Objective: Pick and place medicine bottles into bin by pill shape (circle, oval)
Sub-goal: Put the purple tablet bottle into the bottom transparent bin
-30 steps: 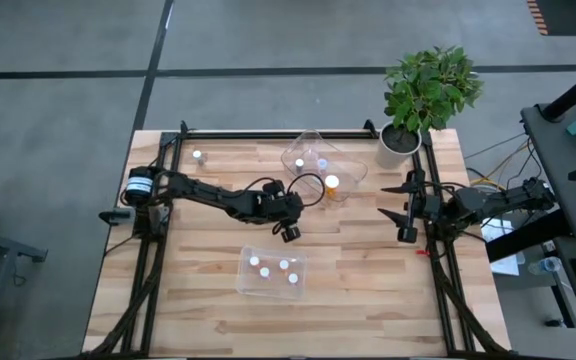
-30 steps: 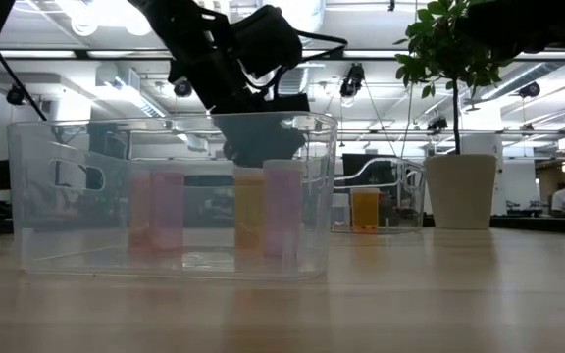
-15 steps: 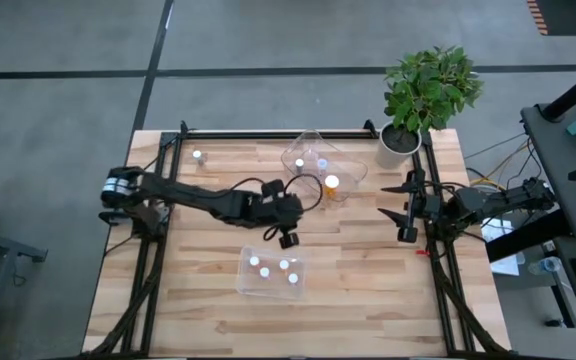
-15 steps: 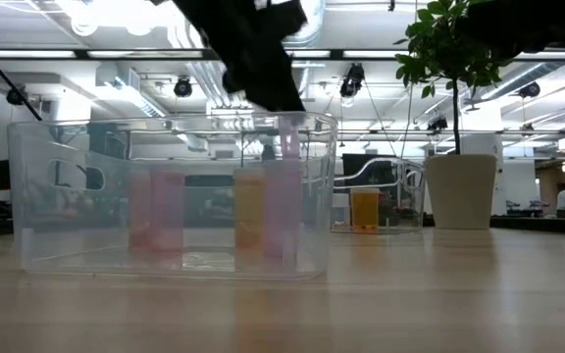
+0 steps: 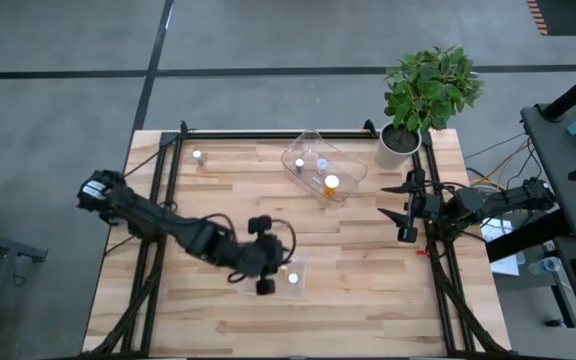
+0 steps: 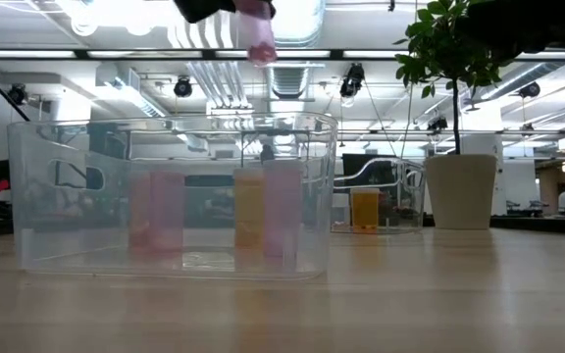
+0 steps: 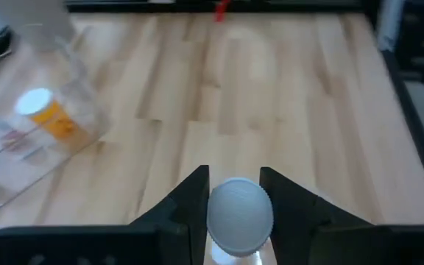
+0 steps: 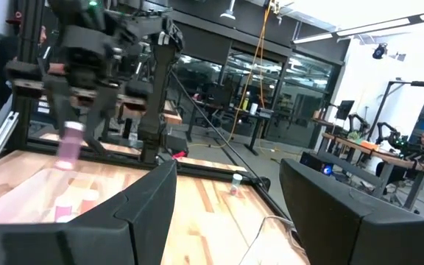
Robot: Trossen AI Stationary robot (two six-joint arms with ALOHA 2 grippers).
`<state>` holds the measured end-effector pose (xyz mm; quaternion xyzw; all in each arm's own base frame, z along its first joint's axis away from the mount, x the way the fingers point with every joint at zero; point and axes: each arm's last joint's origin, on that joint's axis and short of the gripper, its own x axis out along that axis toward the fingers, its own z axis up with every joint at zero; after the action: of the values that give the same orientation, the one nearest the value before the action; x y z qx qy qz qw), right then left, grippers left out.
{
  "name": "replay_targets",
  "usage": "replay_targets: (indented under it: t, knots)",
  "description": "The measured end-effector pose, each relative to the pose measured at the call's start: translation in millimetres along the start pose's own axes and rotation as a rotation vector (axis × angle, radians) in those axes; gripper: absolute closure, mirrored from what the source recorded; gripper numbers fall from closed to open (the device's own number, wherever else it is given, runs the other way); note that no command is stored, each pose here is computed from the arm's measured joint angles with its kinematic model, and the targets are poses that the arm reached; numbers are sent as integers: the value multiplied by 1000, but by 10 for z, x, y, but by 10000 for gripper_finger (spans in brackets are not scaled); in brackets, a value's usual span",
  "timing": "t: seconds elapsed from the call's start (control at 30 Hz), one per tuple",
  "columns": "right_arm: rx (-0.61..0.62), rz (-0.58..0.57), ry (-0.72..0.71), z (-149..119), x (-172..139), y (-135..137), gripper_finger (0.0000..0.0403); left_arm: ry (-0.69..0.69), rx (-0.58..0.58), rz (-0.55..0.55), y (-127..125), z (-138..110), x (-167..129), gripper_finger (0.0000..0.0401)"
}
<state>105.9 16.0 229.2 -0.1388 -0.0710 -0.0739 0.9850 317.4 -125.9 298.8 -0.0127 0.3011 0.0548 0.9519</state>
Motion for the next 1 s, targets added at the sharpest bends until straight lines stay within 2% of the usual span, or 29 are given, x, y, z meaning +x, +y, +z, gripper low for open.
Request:
replay_targets:
  t: [0.13, 0.47, 0.63, 1.0]
  knots:
    - [5, 0, 0, 0, 0, 0, 170, 35, 72, -30, -143, -167, -9, 312]
    - [10, 0, 0, 0, 0, 0, 170, 139, 97, -12, -277, -537, 286, 312]
    - [8, 0, 0, 0, 0, 0, 170, 121, 89, -22, -327, -579, 387, 312]
    - [4, 0, 1, -1, 0, 0, 170, 181, 122, -5, -379, -749, 573, 312]
